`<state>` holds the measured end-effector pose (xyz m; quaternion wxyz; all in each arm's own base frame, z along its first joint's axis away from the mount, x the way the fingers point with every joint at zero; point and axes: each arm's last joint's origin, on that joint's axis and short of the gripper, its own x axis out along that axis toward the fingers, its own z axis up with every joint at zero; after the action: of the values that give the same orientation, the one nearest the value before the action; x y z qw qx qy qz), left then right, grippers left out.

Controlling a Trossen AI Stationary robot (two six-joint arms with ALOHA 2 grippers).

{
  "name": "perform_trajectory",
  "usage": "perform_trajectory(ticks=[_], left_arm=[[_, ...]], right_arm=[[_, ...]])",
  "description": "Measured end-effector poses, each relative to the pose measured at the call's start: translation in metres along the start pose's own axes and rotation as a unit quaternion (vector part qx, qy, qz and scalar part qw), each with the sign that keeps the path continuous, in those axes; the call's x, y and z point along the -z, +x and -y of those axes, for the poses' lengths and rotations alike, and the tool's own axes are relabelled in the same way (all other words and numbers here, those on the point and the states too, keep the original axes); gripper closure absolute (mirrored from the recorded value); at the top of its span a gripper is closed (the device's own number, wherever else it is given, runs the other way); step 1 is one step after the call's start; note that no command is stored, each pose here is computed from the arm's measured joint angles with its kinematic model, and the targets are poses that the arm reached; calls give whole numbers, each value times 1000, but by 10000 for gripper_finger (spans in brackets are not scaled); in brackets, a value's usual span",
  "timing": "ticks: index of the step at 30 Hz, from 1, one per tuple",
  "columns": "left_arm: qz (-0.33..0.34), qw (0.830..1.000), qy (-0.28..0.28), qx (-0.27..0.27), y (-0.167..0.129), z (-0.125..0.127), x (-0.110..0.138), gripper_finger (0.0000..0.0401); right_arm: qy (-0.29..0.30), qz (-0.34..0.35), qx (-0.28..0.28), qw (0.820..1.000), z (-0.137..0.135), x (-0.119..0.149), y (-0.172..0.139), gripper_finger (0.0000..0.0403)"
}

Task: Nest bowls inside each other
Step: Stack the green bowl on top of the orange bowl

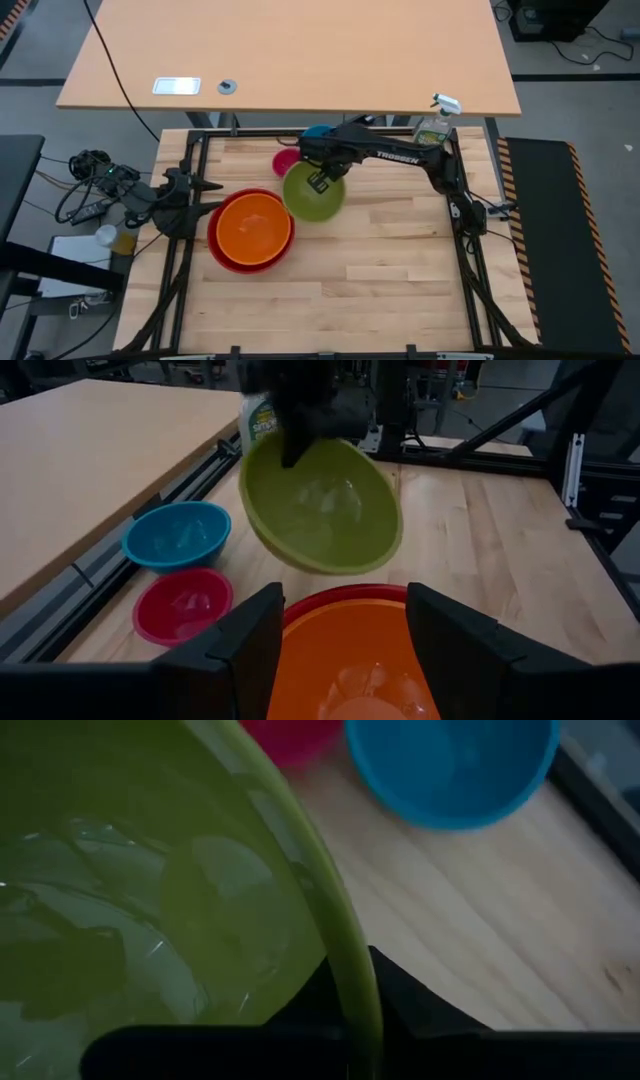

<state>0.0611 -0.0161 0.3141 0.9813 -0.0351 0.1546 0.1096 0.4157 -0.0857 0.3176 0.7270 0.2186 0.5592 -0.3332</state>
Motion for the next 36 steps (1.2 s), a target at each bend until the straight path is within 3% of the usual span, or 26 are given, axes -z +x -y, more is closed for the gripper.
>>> perform_trajectory(ticks=[3,6,11,15,21,36], left_arm=[[0,1000,0,0,0,0,0,186],[0,1000,5,0,0,0,0,186],[0,1000,7,0,0,0,0,186],[-1,1000,7,-1,0,0,0,186],[-9,1000,7,16,0,1,1,186],[-30,997,8,71,0,4,3,186]], right_arm=[[13,45,-19,999,-7,-2,-16,383],[6,105,-91,990,-27,-7,-24,379],[-57,150,-169,973,-72,-11,-2,374],[-90,137,-147,975,-92,-8,32,374],[-104,105,-126,981,-99,-7,64,370],[-114,104,-140,978,-102,-2,58,327]])
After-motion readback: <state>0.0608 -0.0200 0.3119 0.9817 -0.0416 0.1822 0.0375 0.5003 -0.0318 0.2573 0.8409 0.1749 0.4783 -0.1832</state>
